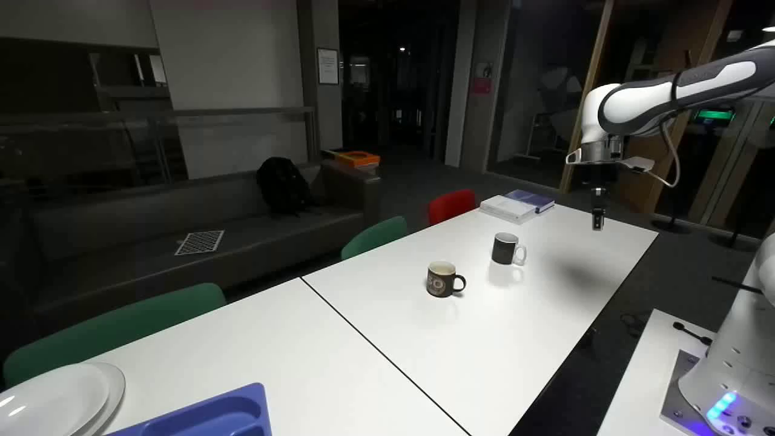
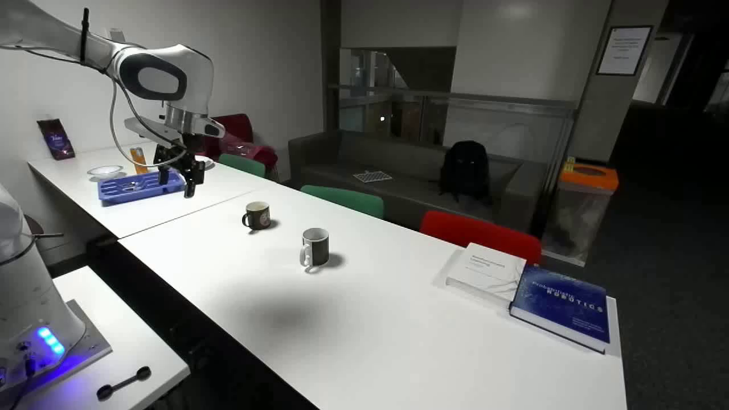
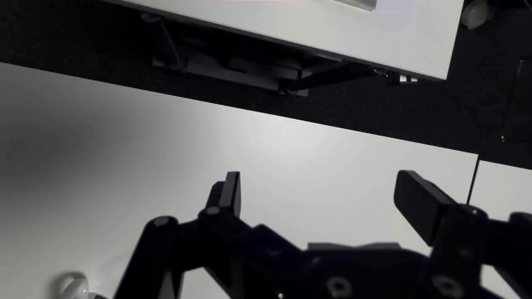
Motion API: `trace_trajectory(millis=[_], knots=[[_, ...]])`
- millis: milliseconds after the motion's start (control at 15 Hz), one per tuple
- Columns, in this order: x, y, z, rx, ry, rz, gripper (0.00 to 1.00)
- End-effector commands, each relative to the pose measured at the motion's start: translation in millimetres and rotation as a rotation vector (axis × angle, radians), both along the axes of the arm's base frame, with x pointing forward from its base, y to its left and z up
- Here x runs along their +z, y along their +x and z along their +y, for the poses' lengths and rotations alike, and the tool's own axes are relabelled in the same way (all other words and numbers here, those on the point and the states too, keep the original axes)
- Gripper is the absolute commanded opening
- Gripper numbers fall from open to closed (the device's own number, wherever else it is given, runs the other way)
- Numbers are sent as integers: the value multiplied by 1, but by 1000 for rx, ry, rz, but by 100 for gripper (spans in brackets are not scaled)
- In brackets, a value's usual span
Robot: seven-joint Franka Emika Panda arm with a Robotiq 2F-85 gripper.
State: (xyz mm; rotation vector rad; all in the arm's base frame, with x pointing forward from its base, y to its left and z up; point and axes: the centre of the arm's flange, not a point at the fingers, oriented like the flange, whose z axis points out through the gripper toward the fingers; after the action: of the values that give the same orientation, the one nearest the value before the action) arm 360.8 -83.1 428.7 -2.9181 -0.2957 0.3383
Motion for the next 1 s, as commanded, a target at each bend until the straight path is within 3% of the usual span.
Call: trace_trajectory(millis=[0,400,733,933], knots=[[0,0,0,0,0,0,100],[0,0,0,0,0,0,100],[-3,41,-32,-284,-104,-172,100],[-16,65,-61,-369,-211,-257,100]])
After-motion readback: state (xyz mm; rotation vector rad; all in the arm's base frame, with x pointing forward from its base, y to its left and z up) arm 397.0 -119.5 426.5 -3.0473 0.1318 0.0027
